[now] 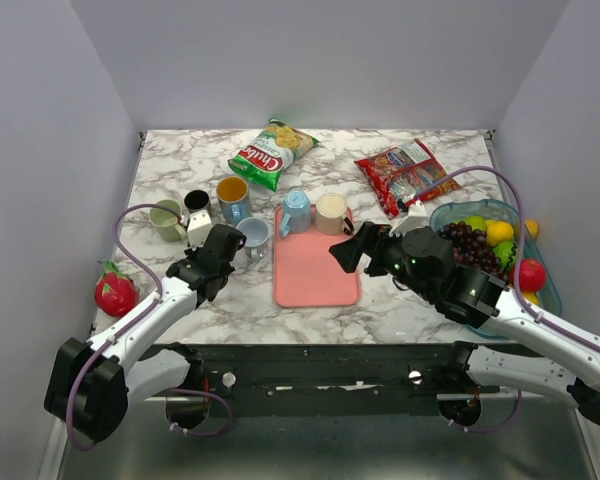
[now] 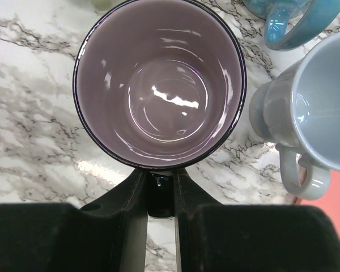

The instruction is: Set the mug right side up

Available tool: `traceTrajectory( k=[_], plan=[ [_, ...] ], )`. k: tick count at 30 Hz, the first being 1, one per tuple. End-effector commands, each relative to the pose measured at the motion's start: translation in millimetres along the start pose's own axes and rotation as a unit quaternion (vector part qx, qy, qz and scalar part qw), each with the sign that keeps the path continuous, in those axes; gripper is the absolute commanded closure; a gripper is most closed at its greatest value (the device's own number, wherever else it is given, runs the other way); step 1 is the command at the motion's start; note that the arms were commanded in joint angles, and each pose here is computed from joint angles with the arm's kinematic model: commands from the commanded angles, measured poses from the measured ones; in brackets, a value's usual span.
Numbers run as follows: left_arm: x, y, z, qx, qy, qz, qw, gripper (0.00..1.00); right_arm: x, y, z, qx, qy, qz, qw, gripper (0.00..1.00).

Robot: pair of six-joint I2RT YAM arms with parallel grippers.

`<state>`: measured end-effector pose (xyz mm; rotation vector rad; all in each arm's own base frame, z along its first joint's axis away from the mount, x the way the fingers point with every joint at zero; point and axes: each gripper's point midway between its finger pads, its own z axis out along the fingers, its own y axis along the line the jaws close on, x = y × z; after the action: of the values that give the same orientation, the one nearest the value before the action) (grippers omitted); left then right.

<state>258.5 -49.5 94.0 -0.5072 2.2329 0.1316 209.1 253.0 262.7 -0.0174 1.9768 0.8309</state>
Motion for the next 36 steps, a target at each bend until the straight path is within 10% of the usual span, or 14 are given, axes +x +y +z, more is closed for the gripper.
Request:
traceTrajectory(
  k=[1,7,36],
  plan=[
    [-13,-19,12,0.016,-0.029,-0.027,0.999,1.0,-3,-1,-1,0.005,0.005,-0.004,1.0,0.0],
    [-10,-24,20,0.015,-0.025,-0.021,0.999,1.0,-6,2,3,0.006,0.007,-0.01,1.0,0.0],
    [-28,-21,-11,0.041,-0.031,-0.049,0.997,0.23,1,-36,12,0.073,0.063,-0.032,0.995,0.0]
  ],
)
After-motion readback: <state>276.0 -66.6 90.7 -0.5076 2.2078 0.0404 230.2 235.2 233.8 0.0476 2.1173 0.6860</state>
